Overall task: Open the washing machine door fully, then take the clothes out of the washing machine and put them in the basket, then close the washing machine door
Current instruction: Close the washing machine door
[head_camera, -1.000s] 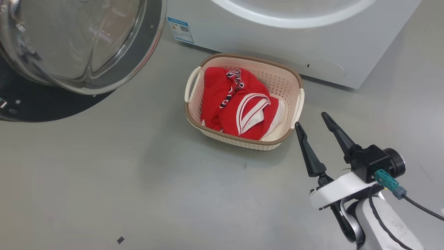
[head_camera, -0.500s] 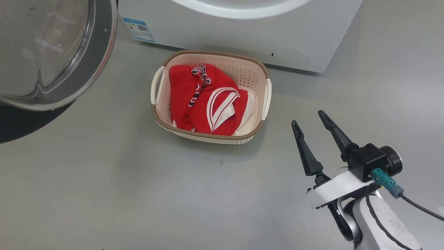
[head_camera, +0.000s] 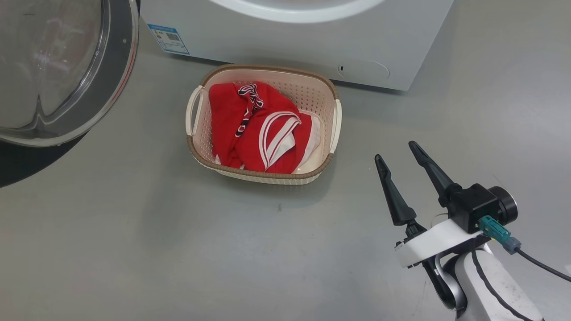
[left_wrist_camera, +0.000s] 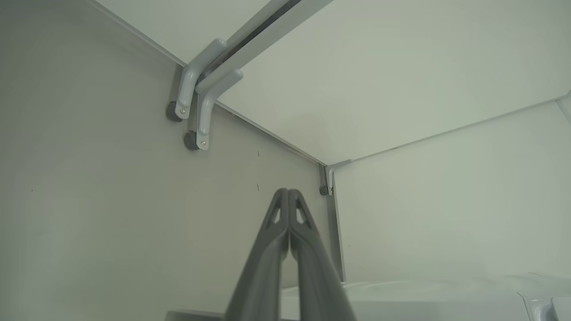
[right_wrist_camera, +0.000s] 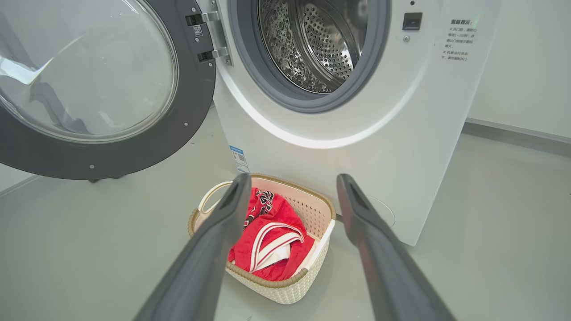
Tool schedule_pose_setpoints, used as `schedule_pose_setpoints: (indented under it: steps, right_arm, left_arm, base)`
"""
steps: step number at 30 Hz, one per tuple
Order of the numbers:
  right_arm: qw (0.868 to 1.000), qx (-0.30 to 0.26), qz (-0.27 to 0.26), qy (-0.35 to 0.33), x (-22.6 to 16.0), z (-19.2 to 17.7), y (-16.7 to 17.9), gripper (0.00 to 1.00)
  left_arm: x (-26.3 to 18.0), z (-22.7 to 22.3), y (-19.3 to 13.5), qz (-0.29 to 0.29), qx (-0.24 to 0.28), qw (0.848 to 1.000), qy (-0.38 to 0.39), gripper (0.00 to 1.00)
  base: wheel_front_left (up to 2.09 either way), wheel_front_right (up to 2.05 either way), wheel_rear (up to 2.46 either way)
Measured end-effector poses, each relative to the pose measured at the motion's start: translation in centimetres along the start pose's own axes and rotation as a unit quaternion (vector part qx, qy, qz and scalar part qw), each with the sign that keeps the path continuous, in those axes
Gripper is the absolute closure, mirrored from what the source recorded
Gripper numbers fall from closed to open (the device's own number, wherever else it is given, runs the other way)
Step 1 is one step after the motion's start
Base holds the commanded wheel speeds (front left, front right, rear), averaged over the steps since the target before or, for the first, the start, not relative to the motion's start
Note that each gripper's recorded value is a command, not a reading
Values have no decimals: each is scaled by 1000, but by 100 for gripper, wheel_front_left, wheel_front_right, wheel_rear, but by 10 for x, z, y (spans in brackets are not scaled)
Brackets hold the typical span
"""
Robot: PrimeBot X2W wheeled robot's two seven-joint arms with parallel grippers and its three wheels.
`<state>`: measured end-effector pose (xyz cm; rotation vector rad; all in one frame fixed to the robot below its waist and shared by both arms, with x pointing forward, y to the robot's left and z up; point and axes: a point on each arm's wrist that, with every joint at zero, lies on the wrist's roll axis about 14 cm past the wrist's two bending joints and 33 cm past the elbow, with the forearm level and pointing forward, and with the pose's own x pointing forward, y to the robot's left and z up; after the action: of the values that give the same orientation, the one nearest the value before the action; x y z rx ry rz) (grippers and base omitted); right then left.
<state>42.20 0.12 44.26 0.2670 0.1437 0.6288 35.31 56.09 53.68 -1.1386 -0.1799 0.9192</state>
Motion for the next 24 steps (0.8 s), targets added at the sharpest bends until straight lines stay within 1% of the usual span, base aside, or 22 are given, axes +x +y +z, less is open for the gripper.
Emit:
schedule_pose_setpoints:
  steps: [7, 12, 24]
  right_arm:
    - [1000, -1, 1, 0, 0, 0, 1, 0]
    - [1000, -1, 4, 1, -1, 0, 3, 0]
    - [1000, -4, 7, -1, -2, 1, 6, 0]
  left_arm:
    - [3, -41, 3, 10, -7, 996, 85, 100]
    - [2, -65, -10, -5, -28, 989, 145, 100]
    - [-4, -86, -8, 0, -34, 978, 204, 100]
  base:
    - [0, 0, 0]
    - [0, 0, 0]
    - [0, 0, 0]
